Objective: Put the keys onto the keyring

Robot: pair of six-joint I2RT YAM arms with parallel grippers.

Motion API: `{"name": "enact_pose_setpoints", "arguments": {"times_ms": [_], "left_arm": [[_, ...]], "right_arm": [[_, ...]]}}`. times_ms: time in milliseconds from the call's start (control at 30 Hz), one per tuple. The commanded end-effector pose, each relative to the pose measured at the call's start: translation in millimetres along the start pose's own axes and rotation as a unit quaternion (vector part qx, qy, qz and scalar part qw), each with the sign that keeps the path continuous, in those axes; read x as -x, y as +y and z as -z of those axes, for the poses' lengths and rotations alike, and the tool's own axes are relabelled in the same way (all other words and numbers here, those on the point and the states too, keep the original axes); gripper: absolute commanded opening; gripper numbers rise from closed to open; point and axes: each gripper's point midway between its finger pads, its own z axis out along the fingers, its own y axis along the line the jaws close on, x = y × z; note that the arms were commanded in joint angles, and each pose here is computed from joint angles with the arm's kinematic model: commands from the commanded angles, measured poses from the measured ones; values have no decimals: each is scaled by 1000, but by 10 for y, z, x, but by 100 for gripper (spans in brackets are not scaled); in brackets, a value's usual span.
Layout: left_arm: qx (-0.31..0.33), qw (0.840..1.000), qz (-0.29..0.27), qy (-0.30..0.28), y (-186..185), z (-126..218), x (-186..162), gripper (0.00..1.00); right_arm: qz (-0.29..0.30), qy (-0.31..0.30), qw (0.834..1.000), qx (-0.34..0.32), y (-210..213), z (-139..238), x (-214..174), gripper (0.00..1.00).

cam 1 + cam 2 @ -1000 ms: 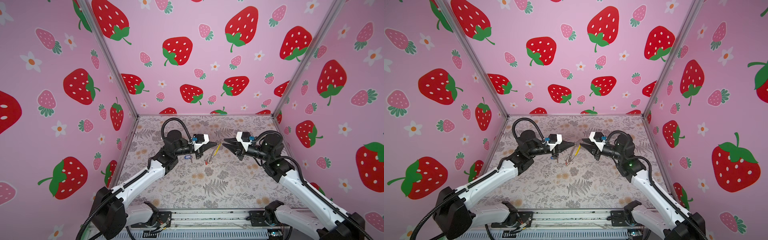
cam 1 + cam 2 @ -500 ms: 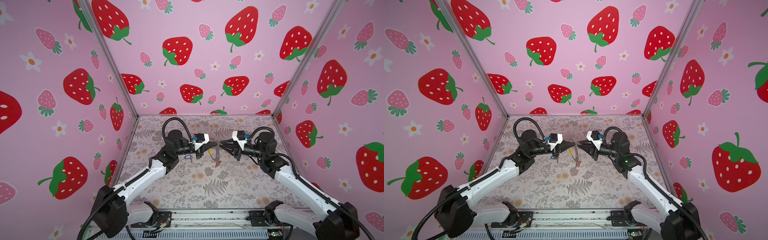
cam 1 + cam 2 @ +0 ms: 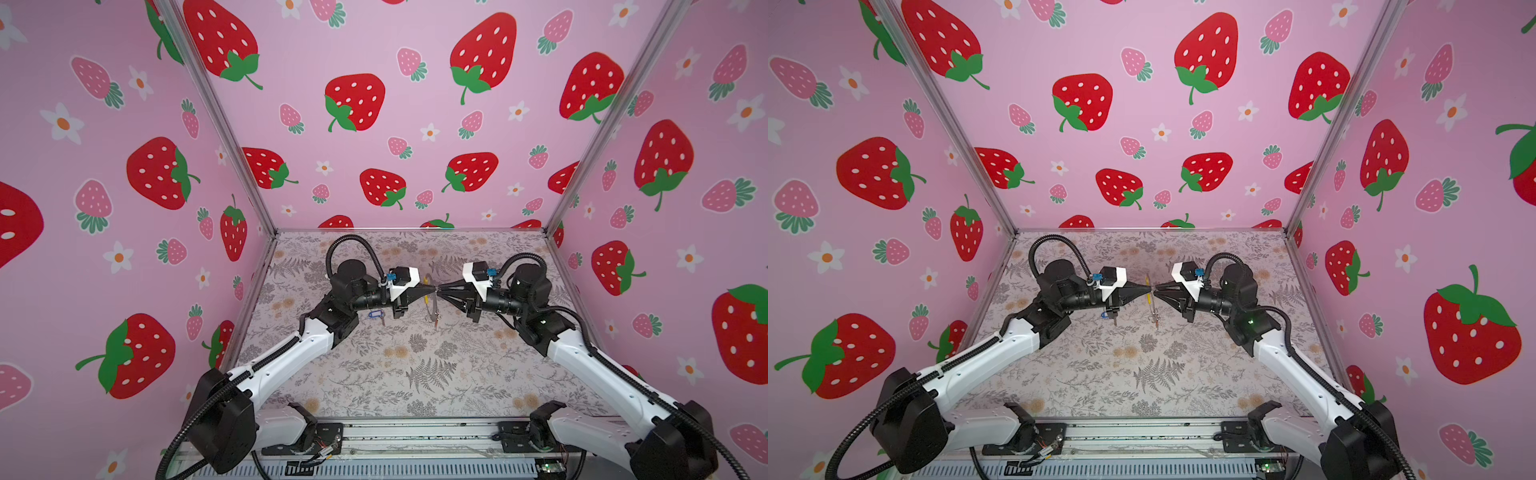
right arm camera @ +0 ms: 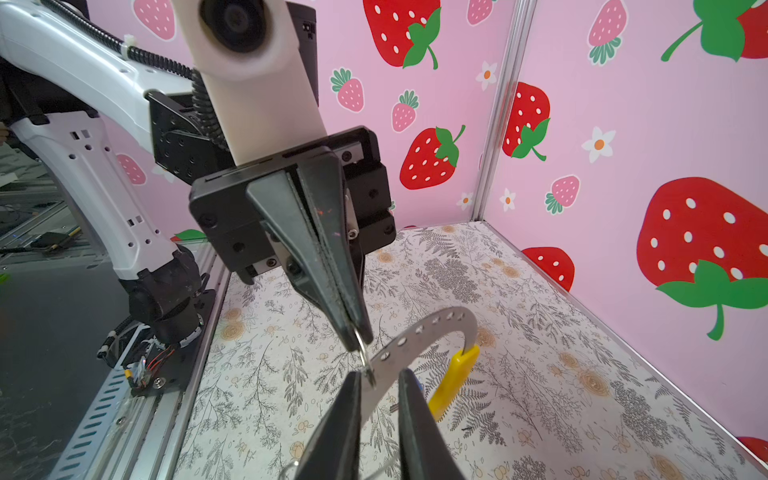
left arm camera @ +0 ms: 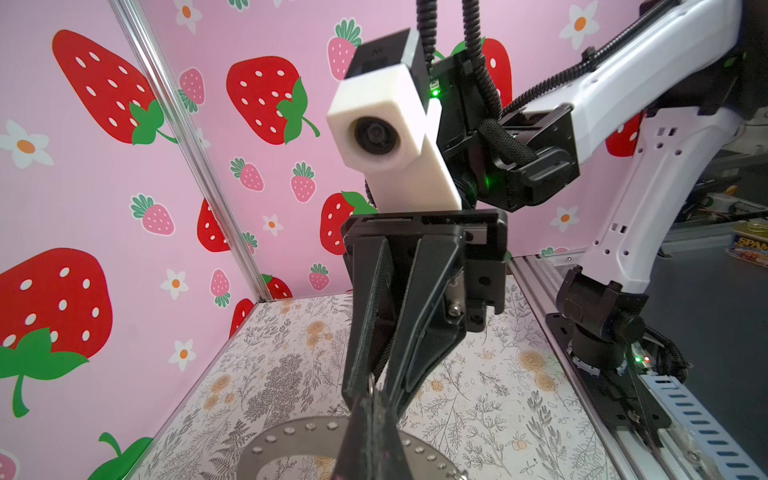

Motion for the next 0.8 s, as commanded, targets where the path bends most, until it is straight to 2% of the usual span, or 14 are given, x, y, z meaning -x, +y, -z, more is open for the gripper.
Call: {"name": "enact_pose_setpoints", "arguments": {"times_ms": [0, 567, 667, 700, 767], "left_arm": [[-2, 999, -34, -31, 23, 5, 270, 0], [12, 999, -28, -11, 68, -2, 196, 1], [43, 998, -30, 22, 160, 23, 119, 26], [53, 998, -34, 31, 181, 44, 100, 31], [69, 995, -47, 48, 217, 91, 84, 33]], "right_arm": [[8, -8, 1000, 10, 40, -6, 47, 17], [20, -1, 1000, 1, 16, 5, 86, 2], [20, 22, 999, -16, -38, 17, 54, 0], [21, 33, 999, -19, -52, 18, 40, 0], [16, 54, 998, -25, -82, 22, 2, 0]]}}
